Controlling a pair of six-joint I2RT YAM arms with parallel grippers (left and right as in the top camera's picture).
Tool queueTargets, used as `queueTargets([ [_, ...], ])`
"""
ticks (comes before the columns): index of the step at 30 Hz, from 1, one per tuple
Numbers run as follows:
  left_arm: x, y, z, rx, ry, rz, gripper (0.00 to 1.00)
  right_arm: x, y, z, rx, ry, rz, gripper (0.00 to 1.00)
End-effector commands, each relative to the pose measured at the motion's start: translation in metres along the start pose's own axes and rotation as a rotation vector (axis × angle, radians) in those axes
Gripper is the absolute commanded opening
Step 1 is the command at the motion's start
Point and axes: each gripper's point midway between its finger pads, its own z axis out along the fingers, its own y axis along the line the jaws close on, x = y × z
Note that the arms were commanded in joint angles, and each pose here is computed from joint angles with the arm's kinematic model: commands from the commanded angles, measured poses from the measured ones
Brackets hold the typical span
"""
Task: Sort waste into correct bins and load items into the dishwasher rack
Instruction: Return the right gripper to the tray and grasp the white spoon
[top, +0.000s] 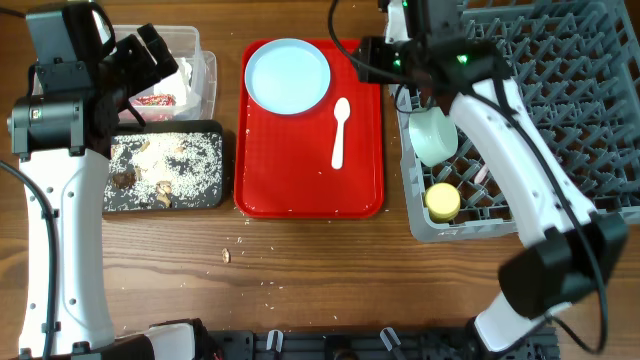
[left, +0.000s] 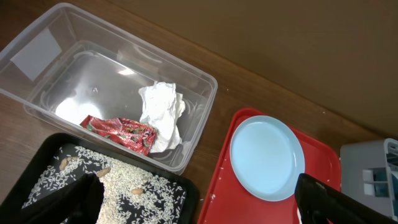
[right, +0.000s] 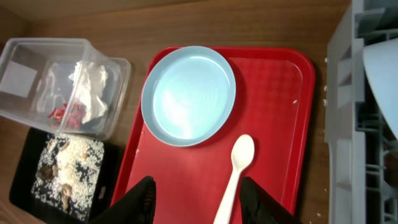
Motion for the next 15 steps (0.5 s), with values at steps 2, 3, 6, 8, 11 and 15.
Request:
queueTargets([
  [2,-0.003,-0.001,0.001,0.006,-0.003,0.005,1.0,0.043,-0.027,0.076,0.048,0.183,0.091,0.45],
  [3,-0.003,-0.001,0.001,0.006,-0.003,0.005,1.0,0.05,-0.032,0.087,0.059,0.207,0.115,0.44],
  [6,-0.003,0.0,0.001,0.006,-0.003,0.005,1.0,0.071,-0.046,0.117,0.087,0.263,0.172,0.4],
  [8,-0.003,0.0,0.001,0.006,-0.003,0.005,1.0,0.079,-0.052,0.13,0.099,0.281,0.206,0.38],
  [11,-0.003,-0.001,0.001,0.006,-0.003,0.005,1.0,0.094,-0.059,0.15,0.113,0.314,0.234,0.36],
  [15,-0.003,0.0,0.001,0.006,-0.003,0.005,1.0,0.112,-0.058,0.169,0.117,0.354,0.232,0.34],
])
